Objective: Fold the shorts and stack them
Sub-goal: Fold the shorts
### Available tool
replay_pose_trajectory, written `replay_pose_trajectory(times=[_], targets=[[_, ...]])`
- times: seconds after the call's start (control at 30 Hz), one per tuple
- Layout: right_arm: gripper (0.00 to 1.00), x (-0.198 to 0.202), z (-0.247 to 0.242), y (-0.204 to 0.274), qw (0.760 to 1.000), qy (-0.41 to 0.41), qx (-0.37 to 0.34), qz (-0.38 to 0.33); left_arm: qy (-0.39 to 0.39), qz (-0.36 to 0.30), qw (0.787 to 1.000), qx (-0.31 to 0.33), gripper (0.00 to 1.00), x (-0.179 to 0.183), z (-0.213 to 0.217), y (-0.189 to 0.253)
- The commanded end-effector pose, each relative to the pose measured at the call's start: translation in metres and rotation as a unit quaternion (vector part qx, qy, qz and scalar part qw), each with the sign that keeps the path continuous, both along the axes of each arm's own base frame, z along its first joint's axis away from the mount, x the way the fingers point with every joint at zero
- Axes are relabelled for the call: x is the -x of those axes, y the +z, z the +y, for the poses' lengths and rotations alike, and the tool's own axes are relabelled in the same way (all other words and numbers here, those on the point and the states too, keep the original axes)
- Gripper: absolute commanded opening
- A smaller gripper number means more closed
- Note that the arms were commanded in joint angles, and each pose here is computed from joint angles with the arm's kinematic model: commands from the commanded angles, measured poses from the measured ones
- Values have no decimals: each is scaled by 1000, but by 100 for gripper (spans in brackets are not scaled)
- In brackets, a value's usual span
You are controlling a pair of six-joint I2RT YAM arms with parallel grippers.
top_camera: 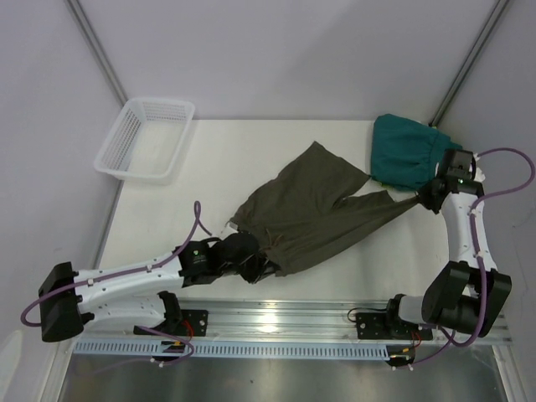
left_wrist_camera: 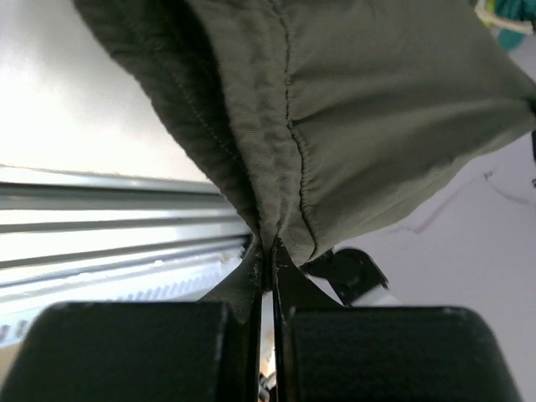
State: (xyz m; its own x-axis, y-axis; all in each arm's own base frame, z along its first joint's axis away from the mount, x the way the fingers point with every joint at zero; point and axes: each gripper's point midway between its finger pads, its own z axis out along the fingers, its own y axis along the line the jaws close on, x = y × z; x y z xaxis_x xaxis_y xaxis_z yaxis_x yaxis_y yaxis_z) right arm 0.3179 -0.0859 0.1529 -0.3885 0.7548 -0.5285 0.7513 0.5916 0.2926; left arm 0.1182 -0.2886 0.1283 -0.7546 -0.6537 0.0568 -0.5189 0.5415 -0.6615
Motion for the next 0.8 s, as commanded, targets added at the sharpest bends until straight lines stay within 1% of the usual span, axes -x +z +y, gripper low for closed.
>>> replay_pose_trajectory(times=[0.0,0.07,0.1,0.2,0.33,0.37,0.4,0.43,0.47,0.5,0.6,0.63,0.67,0.77], targets=[[0,-23,-36,62,995,-32,71,-64,-34,14,999,26,0,14,-18,21],[0,-25,-40,75,994,-33,80,-67,-46,19,998,36,0,20,-25,26],[0,-30,-44,90,992,-37,89,-79,-48,21,998,41,0,21,-27,29],[0,-41,-44,113,990,-30,93,-102,-58,25,996,58,0,26,-34,42],[0,-66,-28,132,989,-2,95,-118,-25,27,997,68,1,22,-23,49],[0,-73,-15,134,988,16,96,-117,-7,34,997,76,0,20,-20,47],[0,-79,-10,131,988,25,100,-112,0,40,996,84,0,21,-15,43],[0,-86,-4,138,987,33,104,-119,14,48,994,96,0,18,-14,44],[0,-92,9,139,985,47,108,-122,22,52,994,94,0,18,-9,34],[0,-96,15,140,985,54,108,-123,28,50,993,103,0,17,-6,39],[0,-114,36,136,984,76,103,-124,51,61,992,94,0,13,6,26],[0,-120,41,134,984,82,102,-123,64,64,990,103,0,9,10,28],[0,-130,46,128,984,88,100,-116,72,69,990,98,0,8,15,18],[0,-151,60,119,984,102,102,-106,98,72,987,103,0,0,25,13]])
